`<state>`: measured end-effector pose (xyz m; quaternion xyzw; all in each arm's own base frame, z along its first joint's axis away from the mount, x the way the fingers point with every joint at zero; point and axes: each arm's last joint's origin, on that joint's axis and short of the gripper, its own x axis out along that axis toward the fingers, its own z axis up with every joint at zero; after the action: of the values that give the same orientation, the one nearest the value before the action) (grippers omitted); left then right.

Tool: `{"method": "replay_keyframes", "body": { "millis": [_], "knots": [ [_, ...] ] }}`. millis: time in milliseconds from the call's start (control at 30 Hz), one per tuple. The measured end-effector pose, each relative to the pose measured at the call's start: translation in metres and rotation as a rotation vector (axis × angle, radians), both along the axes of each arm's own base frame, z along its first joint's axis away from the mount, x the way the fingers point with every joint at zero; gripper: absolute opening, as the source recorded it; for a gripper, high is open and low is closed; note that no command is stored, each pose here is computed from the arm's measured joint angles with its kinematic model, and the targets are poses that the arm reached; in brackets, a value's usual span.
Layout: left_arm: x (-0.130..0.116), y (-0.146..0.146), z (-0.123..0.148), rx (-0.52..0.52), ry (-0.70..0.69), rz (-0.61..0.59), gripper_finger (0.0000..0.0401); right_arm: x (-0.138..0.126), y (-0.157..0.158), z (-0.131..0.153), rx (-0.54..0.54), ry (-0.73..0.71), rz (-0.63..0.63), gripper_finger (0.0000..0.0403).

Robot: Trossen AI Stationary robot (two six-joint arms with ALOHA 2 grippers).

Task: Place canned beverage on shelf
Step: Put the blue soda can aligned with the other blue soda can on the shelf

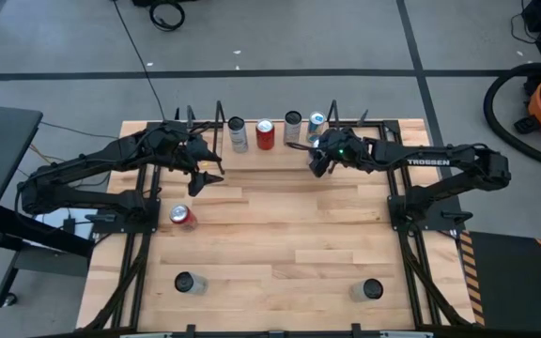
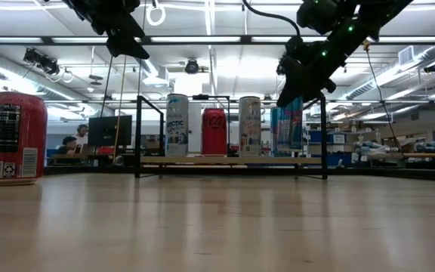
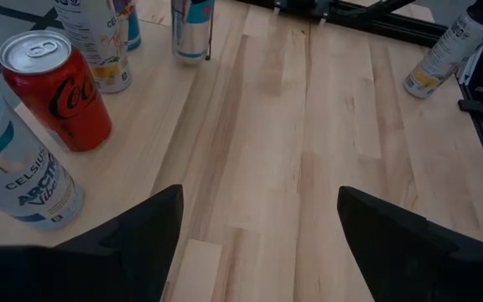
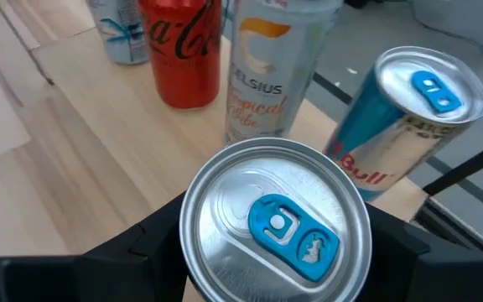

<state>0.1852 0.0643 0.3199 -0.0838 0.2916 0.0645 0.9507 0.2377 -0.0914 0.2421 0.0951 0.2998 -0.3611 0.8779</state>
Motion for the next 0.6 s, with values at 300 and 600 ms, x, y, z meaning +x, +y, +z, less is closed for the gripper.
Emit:
{"method": "replay_keyframes", "body": {
  "millis": [300,600],
  "knots": [
    [0.0,0.0,0.0,0.0,0.0,0.0,0.0318,-0.0001,0.0006,-0.0007,-0.007,0.017,0.023,0.0251],
    [0.0001,0.0,0.0001,0.001,-0.001,0.0,0.0318,0.0046,-0.0029,-0.0067,-0.006,0.03,0.008,0.0259]
  ]
}}
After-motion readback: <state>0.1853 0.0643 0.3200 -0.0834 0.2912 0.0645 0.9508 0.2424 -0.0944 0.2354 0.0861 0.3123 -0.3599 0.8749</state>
